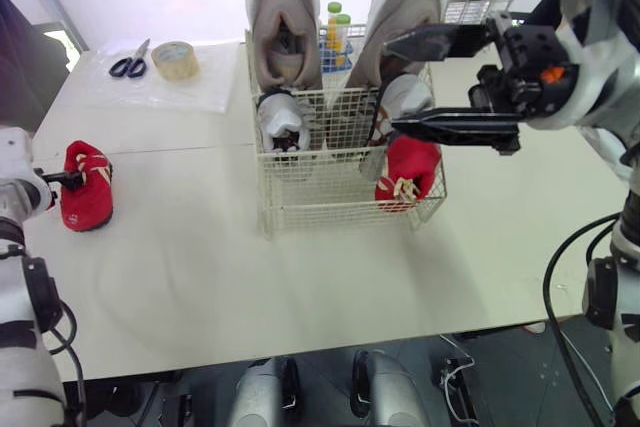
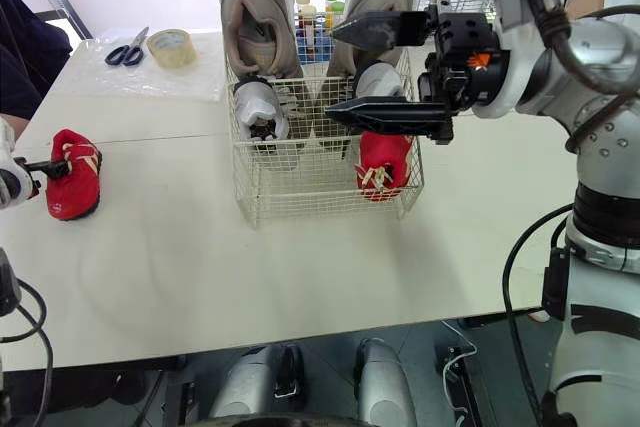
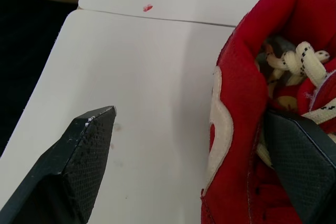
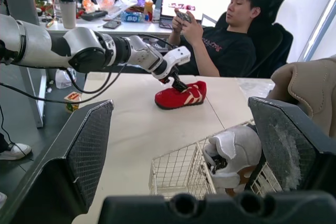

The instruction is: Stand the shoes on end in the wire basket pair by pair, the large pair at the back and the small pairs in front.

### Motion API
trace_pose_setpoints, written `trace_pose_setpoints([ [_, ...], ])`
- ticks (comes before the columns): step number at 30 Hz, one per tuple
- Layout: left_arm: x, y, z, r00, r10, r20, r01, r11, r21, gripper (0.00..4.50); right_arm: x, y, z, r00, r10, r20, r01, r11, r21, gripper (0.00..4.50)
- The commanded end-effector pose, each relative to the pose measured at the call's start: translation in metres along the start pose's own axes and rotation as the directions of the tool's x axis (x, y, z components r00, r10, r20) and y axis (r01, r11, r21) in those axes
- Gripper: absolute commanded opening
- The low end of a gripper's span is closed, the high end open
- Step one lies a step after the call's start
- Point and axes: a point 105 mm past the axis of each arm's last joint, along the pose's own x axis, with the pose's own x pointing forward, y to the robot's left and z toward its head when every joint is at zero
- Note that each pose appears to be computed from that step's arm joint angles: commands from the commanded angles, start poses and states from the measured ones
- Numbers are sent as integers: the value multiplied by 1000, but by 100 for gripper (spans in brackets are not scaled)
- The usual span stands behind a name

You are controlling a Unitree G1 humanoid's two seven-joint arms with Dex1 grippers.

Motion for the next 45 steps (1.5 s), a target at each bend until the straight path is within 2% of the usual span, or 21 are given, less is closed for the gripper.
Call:
trace_pose_setpoints([
  [1, 1, 6, -12, 999, 38, -29, -38, 999, -10, 398, -6, 4, 13, 1000, -21, 12, 21, 998, -56, 450],
  [2, 2, 6, -14, 999, 40, -33, -41, 999, -11, 374, -7, 4, 13, 1000, -24, 10, 24, 998, -56, 450],
  [3, 2, 6, -16, 998, 44, -37, -44, 999, -12, 331, -7, 4, 13, 1000, -27, 8, 27, 998, -57, 450],
  [9, 4, 5, -23, 998, 46, -53, -47, 998, -29, 20, -9, 3, 13, 999, -43, 1, 43, 997, -64, 450],
  [10, 4, 4, -23, 998, 43, -54, -45, 998, -33, 5, -9, 3, 13, 999, -44, 0, 44, 997, -65, 450],
  [14, 4, -2, -11, 1000, 23, -12, -23, 996, -83, 5, -9, 1, 12, 999, -47, -3, 47, 997, -67, 450],
  [18, -2, -19, 39, 984, -58, 168, 83, 986, -147, 5, -8, 0, 12, 999, -50, -3, 50, 997, -66, 450],
  [20, -14, -30, 81, 938, -106, 331, 170, 970, -171, 5, -9, 0, 12, 999, -51, 1, 51, 997, -60, 450],
  [24, -43, -42, 145, 808, -134, 574, 280, 944, -174, 5, -8, -2, 12, 998, -57, 18, 58, 997, -45, 450],
  [25, -55, -46, 160, 751, -142, 645, 313, 936, -158, 5, -8, -3, 13, 998, -59, 31, 60, 997, -39, 450],
  [27, -71, -53, 176, 680, -158, 716, 373, 915, -152, 5, -7, -5, 14, 997, -63, 50, 64, 998, -27, 450],
  [29, -97, -67, 192, 565, -205, 799, 444, 892, -86, 5, -6, -8, 16, 995, -62, 82, 63, 998, -5, 450],
  [31, -138, -91, 208, 404, -264, 876, 547, 837, 0, 5, -4, -14, 23, 989, -69, 134, 67, 998, 22, 450],
  [33, -171, -113, 213, 293, -340, 894, 639, 765, 82, 5, -2, -20, 32, 979, -83, 188, 75, 996, 47, 450],
  [35, -193, -129, 213, 217, -408, 887, 696, 702, 153, 5, 0, -27, 40, 967, -106, 230, 94, 994, 63, 450],
  [37, -207, -140, 211, 170, -459, 872, 726, 657, 204, 5, 1, -33, 47, 956, -134, 262, 115, 990, 86, 450],
  [42, -251, -187, 205, 0, -600, 800, 805, 474, 356, 5, 12, -42, 54, 937, -196, 289, 165, 978, 127, 450],
  [45, -264, -207, 200, -56, -638, 768, 830, 398, 391, 5, 21, -41, 54, 930, -215, 298, 179, 973, 143, 450],
])
